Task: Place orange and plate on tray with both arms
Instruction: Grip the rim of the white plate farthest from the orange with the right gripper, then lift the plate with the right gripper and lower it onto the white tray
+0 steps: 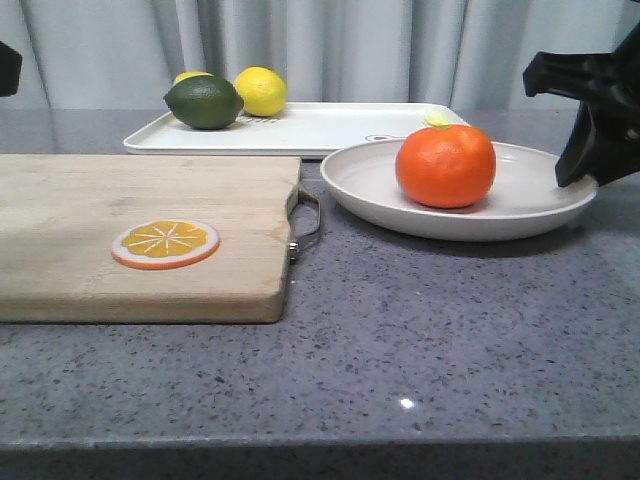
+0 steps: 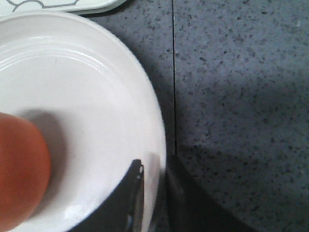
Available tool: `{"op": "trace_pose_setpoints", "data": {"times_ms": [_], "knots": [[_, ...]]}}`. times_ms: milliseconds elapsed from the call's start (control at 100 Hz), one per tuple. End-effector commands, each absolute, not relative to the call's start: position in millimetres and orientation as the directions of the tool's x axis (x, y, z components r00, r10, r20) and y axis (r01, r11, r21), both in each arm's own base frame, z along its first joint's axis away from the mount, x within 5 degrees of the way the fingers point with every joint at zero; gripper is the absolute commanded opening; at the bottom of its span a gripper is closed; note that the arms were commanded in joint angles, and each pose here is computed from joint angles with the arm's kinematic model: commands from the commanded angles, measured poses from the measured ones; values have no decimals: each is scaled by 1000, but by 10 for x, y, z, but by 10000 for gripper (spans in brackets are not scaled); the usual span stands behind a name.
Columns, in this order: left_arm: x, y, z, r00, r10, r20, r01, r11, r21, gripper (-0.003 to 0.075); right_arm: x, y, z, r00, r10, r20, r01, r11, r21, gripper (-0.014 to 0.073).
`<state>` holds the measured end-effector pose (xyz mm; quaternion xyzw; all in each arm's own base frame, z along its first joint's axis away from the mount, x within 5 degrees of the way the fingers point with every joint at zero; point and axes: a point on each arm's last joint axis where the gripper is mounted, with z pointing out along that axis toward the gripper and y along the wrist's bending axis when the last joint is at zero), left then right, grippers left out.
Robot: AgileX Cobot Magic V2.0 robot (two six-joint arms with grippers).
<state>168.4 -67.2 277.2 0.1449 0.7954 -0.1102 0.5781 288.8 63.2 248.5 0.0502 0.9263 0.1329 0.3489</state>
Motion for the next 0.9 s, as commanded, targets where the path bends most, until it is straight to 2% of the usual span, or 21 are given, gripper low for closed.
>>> {"op": "trace_pose_setpoints", "data": {"times_ms": [0, 110, 430, 650, 890], "knots": [[1708, -642, 2913, -227, 66, -972, 318, 948, -10, 637, 2939, 628, 2701, -667, 204, -716, -23, 956, 294, 19], [1708, -642, 2913, -227, 66, -972, 318, 948, -10, 637, 2942, 621, 2704, -664, 206, -719, -21, 955, 294, -74], [1708, -642, 2913, -227, 66, -972, 318, 948, -10, 637, 2894, 620, 2809, -645, 233, -728, -21, 947, 322, -63], [1708, -642, 2913, -227, 66, -972, 318, 948, -10, 637, 2834, 633, 3235, -586, 262, -767, -58, 930, 363, -63], [1708, -642, 2913, -227, 66, -972, 318, 948, -10, 637, 3093, 699, 3706, -505, 296, -811, -104, 911, 398, -63]]}}
